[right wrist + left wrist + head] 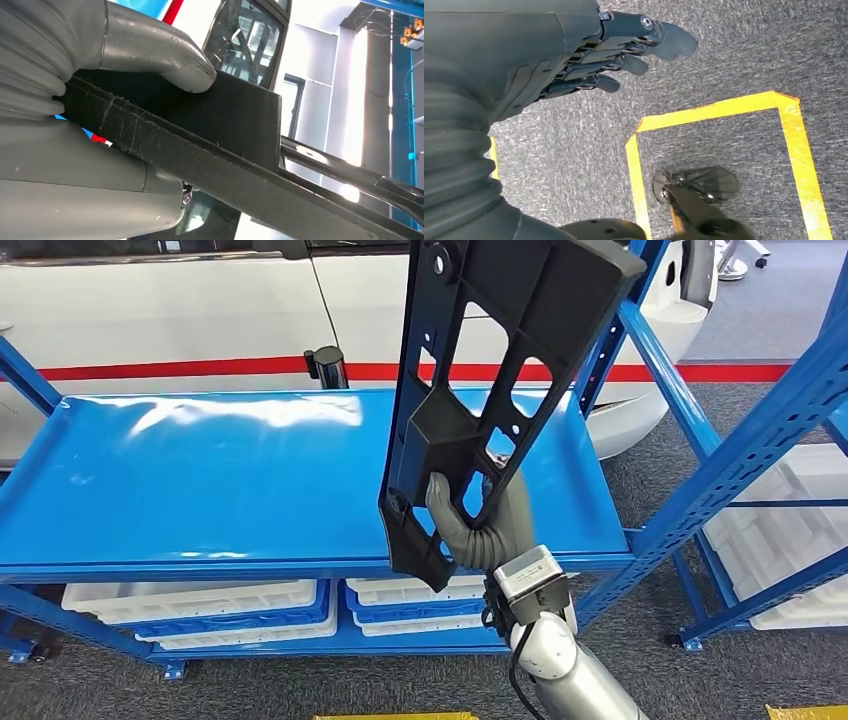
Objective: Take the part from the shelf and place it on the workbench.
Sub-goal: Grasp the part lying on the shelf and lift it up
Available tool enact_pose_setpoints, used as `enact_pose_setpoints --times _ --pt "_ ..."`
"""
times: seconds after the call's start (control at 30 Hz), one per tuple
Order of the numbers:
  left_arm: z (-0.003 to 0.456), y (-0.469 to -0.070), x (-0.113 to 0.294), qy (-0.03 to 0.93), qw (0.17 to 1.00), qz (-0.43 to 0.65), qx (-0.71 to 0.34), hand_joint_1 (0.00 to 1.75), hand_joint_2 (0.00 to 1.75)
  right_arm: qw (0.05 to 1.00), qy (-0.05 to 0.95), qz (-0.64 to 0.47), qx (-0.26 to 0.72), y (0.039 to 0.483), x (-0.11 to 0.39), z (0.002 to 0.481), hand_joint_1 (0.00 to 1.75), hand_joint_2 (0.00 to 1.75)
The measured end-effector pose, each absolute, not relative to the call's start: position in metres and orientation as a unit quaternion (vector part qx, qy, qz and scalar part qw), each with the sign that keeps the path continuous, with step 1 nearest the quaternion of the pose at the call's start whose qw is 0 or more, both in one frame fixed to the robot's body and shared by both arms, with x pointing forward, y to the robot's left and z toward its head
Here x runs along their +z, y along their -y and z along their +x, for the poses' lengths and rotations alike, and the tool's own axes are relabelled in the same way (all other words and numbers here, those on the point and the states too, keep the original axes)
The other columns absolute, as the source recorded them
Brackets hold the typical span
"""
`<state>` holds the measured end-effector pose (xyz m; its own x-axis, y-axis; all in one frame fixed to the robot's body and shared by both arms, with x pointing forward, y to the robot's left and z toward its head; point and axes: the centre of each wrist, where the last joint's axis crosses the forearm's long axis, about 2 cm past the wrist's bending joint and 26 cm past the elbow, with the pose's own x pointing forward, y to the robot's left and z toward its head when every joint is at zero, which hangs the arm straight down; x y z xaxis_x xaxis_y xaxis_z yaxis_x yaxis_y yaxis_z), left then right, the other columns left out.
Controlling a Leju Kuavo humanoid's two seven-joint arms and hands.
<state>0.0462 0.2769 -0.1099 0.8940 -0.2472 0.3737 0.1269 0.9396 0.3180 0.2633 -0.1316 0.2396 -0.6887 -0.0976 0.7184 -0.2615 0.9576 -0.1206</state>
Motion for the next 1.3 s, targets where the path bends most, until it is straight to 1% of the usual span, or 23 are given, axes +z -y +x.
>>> enact_pose_setpoints --times 1.3 --pt "0.0481 -0.2754 -0.1096 0.215 0.961 0.139 -0.103 0.0 1.75 0.38 0.915 0.087 0.104 0.1369 0.2351 0.2591 1.75 1.75"
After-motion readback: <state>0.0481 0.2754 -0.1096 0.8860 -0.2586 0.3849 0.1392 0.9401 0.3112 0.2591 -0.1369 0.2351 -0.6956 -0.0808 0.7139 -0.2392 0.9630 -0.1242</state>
